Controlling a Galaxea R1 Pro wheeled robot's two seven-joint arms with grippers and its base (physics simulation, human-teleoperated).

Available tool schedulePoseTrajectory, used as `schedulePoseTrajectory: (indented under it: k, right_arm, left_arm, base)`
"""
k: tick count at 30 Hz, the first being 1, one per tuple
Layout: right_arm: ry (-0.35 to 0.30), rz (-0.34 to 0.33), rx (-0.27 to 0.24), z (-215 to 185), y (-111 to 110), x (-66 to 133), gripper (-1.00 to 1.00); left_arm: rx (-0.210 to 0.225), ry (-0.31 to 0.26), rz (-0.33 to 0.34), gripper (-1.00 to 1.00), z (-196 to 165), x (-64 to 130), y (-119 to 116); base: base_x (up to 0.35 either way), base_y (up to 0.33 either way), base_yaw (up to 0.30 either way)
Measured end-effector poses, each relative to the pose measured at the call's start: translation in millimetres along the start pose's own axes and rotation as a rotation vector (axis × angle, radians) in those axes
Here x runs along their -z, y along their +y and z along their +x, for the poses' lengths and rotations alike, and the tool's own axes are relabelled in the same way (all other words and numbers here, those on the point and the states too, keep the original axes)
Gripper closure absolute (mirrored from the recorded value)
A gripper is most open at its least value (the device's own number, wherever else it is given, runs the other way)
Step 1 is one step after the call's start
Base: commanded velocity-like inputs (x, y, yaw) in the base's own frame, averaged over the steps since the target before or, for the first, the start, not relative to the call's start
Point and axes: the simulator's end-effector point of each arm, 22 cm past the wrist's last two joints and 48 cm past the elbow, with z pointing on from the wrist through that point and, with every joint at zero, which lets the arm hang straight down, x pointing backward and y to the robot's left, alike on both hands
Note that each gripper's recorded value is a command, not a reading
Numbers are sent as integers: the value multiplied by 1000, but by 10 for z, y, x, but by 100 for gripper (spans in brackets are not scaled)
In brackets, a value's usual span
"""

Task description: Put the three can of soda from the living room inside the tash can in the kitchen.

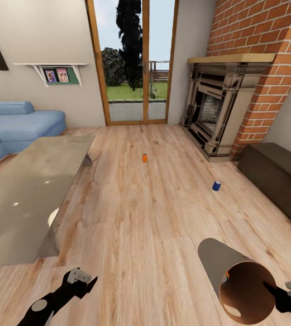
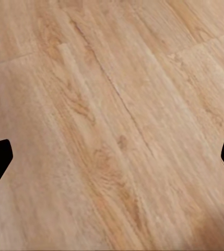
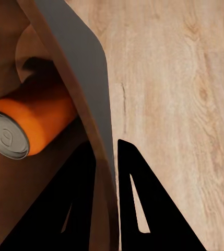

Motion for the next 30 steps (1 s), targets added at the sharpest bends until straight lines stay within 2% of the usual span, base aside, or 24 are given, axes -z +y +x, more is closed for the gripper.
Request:
schedulePoseTrajectory:
  k: [30]
  right_arm:
    - [4, 2, 4, 25, 8, -8, 100]
  left_arm:
    - [2, 3, 1, -100, 8, 1, 3]
  base:
    - [313, -90, 0]
